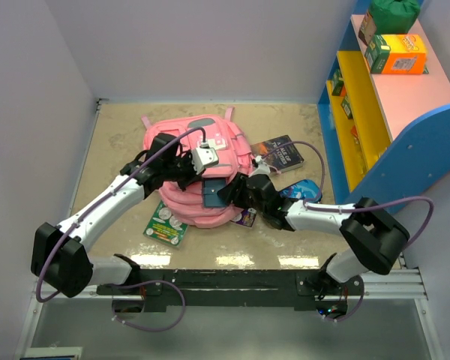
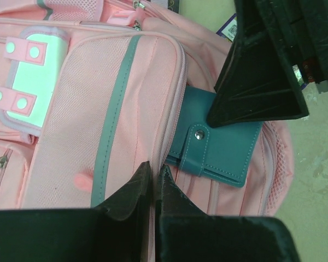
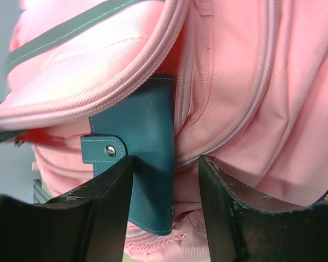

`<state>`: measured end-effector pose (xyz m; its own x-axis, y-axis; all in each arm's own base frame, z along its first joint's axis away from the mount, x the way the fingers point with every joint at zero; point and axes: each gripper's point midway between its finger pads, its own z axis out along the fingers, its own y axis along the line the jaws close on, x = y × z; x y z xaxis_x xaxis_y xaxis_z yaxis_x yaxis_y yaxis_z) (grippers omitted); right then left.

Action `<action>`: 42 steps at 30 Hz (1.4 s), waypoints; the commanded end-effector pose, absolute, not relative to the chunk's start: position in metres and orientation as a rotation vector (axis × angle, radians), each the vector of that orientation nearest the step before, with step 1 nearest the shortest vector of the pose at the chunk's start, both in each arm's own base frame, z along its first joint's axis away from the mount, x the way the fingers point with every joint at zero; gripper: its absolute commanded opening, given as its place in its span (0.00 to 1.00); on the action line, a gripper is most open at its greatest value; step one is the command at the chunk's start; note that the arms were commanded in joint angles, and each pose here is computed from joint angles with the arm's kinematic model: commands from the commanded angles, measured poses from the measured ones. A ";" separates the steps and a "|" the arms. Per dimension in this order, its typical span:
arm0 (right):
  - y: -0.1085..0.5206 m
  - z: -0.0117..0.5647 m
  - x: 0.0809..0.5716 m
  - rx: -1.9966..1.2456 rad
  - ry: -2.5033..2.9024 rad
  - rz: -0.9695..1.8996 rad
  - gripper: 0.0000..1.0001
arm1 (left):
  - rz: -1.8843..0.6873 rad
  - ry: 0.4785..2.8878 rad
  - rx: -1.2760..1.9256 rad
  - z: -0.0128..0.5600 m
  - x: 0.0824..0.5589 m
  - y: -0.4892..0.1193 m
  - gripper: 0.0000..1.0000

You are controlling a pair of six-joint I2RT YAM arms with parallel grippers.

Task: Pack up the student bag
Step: Place the stationery in the student bag.

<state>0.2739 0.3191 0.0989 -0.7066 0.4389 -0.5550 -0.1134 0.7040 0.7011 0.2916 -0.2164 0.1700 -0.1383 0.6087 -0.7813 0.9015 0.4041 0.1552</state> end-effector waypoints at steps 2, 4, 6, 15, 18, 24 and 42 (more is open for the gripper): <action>0.319 0.095 0.285 0.321 2.201 0.894 0.50 | -0.547 1.625 1.311 0.228 0.287 -0.241 0.00; 0.322 0.106 0.288 0.308 2.168 0.917 0.51 | -0.559 1.633 1.316 0.225 0.285 -0.242 0.00; 0.325 0.122 0.294 0.299 2.118 0.934 0.54 | -0.560 1.634 1.322 0.223 0.285 -0.242 0.00; 0.323 0.178 0.306 0.291 2.010 0.949 0.65 | -0.560 1.646 1.336 0.214 0.283 -0.241 0.00; 0.306 0.170 0.290 0.320 2.011 0.961 0.63 | -0.558 1.652 1.336 0.210 0.283 -0.240 0.00; 0.279 0.170 0.267 0.327 1.970 0.989 0.48 | -0.548 1.664 1.341 0.203 0.285 -0.239 0.00; 0.312 0.126 0.225 -0.032 2.152 0.931 0.00 | -0.539 1.671 1.326 0.208 0.289 -0.239 0.00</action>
<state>0.2200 0.2930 0.1142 -0.7136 0.3119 -0.6272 -0.2388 0.7334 0.6365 0.2865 -0.2186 0.1692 -0.1230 0.6094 -0.7833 0.9171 0.3714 0.1449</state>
